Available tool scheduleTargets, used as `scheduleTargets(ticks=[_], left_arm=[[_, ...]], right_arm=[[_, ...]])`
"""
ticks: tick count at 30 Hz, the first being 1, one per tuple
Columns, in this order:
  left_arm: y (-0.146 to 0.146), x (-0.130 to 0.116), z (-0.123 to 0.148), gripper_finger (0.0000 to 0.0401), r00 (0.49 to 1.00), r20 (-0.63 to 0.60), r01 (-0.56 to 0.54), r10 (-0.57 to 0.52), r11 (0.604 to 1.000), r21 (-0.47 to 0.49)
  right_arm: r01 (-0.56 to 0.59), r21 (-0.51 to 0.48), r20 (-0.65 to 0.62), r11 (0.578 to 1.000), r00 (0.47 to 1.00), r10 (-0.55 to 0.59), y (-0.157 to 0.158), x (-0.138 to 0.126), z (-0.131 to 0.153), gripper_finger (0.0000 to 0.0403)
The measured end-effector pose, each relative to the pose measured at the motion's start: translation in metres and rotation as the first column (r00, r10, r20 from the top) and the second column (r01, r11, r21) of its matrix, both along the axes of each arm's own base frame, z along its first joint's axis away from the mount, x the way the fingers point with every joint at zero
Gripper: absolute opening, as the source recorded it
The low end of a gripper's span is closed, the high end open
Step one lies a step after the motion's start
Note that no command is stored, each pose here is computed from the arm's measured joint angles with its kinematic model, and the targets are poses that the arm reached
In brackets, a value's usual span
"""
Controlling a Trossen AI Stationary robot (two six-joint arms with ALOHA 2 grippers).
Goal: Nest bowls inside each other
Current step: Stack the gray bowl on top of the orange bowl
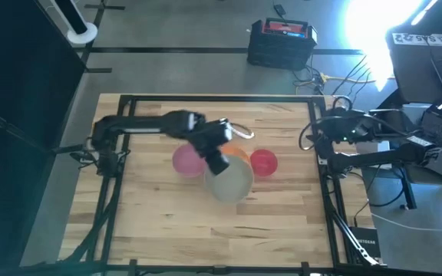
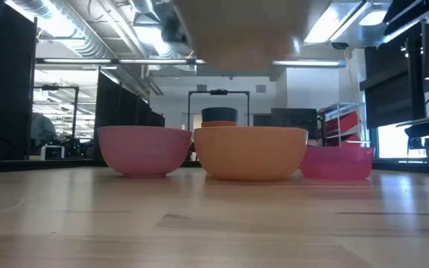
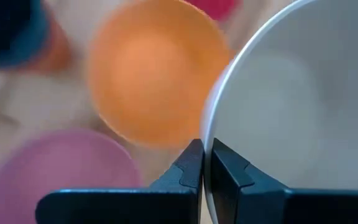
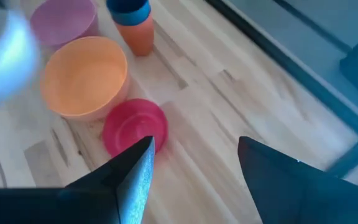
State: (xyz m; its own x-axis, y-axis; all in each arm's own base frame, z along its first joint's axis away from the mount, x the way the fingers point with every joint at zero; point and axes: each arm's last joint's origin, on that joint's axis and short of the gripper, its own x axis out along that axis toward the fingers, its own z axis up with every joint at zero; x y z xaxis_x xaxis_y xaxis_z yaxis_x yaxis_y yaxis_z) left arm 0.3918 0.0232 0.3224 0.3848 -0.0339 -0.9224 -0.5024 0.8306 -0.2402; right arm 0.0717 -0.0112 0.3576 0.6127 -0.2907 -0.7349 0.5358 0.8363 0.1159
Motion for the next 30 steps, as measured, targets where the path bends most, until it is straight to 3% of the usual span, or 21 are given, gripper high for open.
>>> scheduleTargets(ticks=[5, 17, 24, 30], left_arm=[[0.03, 0.019, -0.031, 0.0, 0.997, -0.064, -0.039, 0.043, 0.998, 0.057], [0.041, 0.032, -0.057, 0.0018, 0.993, -0.102, 0.061, -0.051, 0.994, 0.094], [0.043, 0.031, -0.059, 0.0092, 0.99, -0.12, 0.085, -0.073, 0.992, 0.097], [0.035, 0.017, -0.059, 0.0146, 0.962, -0.258, 0.103, -0.088, 0.994, 0.046]], right_arm=[[-0.03, 0.033, 0.038, 0.999, 0.999, 0.029, 0.001, 0.003, -0.014, 0.0218], [-0.047, 0.042, 0.057, 0.998, 0.997, 0.045, 0.002, 0.002, -0.016, 0.0218], [-0.054, 0.045, 0.055, 0.998, 0.997, 0.051, 0.002, 0.002, -0.016, 0.0218], [-0.059, 0.04, 0.051, 0.997, 0.997, 0.057, 0.002, 0.002, -0.016, 0.0218]])
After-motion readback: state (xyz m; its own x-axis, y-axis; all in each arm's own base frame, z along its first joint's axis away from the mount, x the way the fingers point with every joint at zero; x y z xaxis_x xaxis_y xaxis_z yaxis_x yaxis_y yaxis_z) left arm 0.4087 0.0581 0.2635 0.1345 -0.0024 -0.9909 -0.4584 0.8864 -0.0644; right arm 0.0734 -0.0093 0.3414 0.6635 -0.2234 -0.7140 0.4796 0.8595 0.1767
